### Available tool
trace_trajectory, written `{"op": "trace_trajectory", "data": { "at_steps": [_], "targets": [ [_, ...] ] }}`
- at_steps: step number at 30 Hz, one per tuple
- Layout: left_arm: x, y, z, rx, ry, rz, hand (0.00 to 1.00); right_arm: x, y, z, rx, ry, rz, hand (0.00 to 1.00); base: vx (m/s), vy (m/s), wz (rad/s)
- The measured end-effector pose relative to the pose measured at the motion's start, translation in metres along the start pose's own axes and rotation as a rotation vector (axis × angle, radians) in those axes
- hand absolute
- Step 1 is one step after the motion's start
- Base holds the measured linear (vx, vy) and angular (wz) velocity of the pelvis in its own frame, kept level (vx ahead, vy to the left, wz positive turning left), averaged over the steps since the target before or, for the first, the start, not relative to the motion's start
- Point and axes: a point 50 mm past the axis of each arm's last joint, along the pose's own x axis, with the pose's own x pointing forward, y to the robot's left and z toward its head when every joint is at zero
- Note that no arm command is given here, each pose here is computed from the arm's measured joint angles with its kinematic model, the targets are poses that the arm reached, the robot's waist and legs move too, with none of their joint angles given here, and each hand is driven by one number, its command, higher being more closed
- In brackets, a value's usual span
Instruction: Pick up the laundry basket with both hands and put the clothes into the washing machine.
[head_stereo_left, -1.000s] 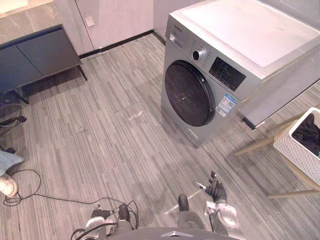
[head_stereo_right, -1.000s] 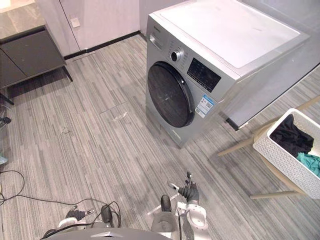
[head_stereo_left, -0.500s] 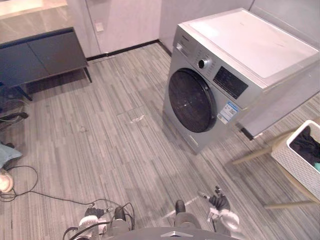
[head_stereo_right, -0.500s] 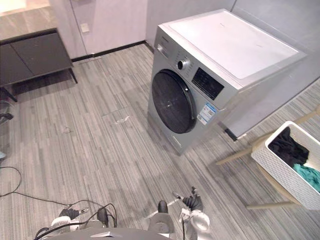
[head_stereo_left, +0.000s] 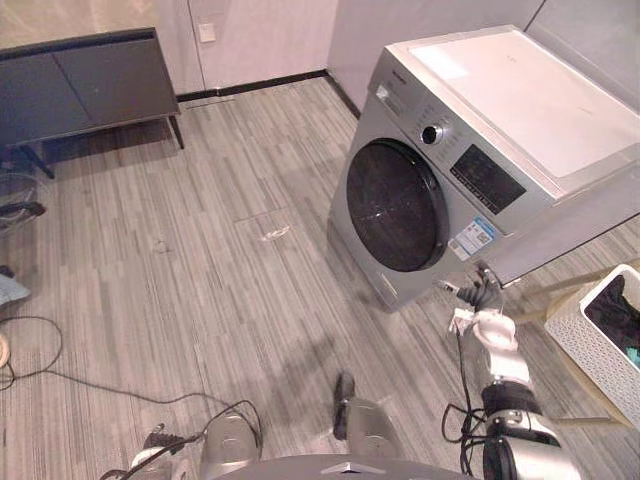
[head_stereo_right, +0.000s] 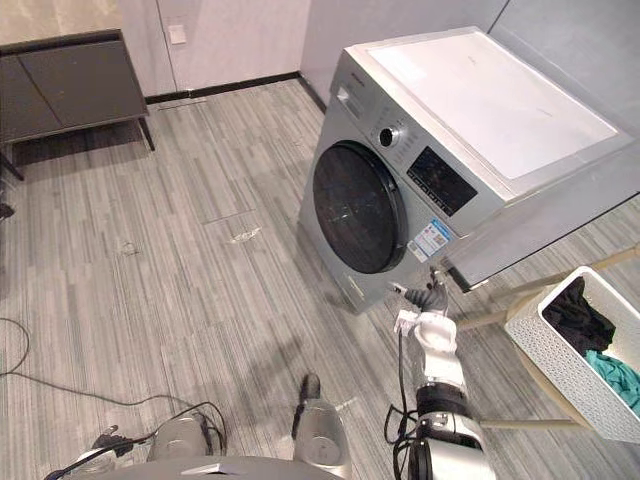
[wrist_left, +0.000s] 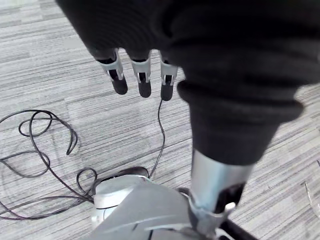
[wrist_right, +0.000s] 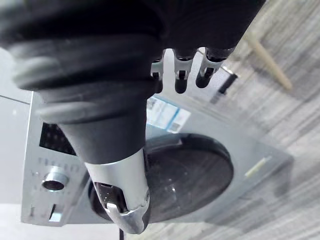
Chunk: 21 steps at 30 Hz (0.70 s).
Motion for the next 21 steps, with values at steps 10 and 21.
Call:
{"op": "trace_trajectory", "data": {
  "at_steps": [10, 21],
  "targets": [
    [-0.005, -0.032, 0.011, -0.068, -0.041, -0.092, 0.00, -0.005, -0.024, 0.003, -0.110, -0.025, -0.001, 0.00, 0.21, -0.196, 0.34],
    [-0.012, -0.048, -0.007, -0.124, 0.017, -0.131, 0.00, -0.001, -0.043, 0.018, -0.205, -0.069, -0.030, 0.00, 0.11, 0.038, -0.11]
  ]
}}
